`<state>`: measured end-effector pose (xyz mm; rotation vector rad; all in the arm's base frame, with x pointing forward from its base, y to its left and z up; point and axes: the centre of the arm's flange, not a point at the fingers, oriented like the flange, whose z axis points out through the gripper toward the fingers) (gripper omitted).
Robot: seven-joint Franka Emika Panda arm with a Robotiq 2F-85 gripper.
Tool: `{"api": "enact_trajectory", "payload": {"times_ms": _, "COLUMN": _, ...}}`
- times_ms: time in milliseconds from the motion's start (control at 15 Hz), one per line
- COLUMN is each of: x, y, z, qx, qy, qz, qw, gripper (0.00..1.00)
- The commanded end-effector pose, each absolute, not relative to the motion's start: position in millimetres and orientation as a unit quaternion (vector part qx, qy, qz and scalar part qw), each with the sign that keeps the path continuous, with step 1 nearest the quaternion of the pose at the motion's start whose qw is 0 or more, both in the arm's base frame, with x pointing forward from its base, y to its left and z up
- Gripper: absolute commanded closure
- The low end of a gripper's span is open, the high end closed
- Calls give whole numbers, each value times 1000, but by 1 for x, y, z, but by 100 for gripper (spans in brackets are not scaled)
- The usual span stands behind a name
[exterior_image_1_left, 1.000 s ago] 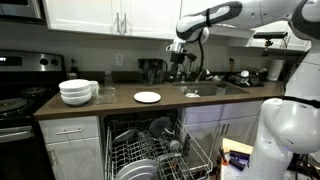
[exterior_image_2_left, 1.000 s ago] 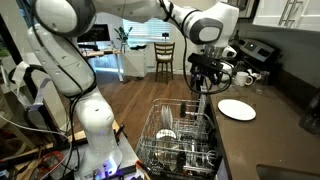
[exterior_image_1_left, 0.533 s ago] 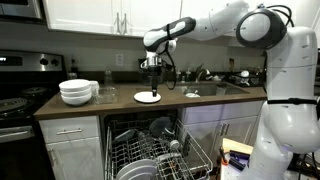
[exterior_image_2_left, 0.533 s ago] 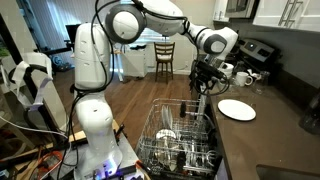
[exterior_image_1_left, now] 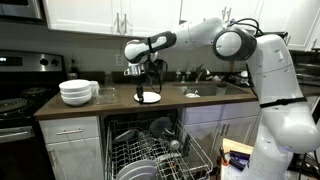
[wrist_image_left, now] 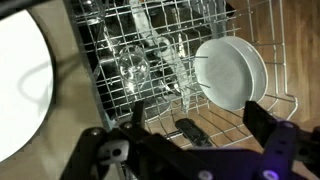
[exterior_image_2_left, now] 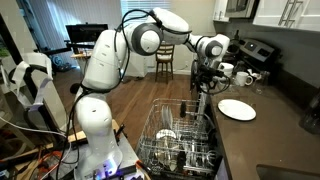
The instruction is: Get the rightmost plate on the plate dryer and put it on top of the white plate
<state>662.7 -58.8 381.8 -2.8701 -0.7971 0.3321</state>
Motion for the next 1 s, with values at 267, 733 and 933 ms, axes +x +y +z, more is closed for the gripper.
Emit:
{"api": "enact_trajectory", "payload": {"times_ms": 267, "x": 668, "y": -51, "z": 374, "qx": -955, "qy": -270, "qz": 108, "qw": 59, "gripper": 0}}
{"api": "enact_trajectory", "payload": {"times_ms": 733, "x": 674, "y": -19, "z": 317, "qx": -952, "qy": -293, "qz": 85, "qw": 26, "gripper": 0}}
{"api": "enact_trajectory", "payload": {"times_ms": 933, "x": 676, "y": 9, "z": 279, "qx": -950, "qy": -307, "qz": 53, "qw": -5, "gripper": 0}}
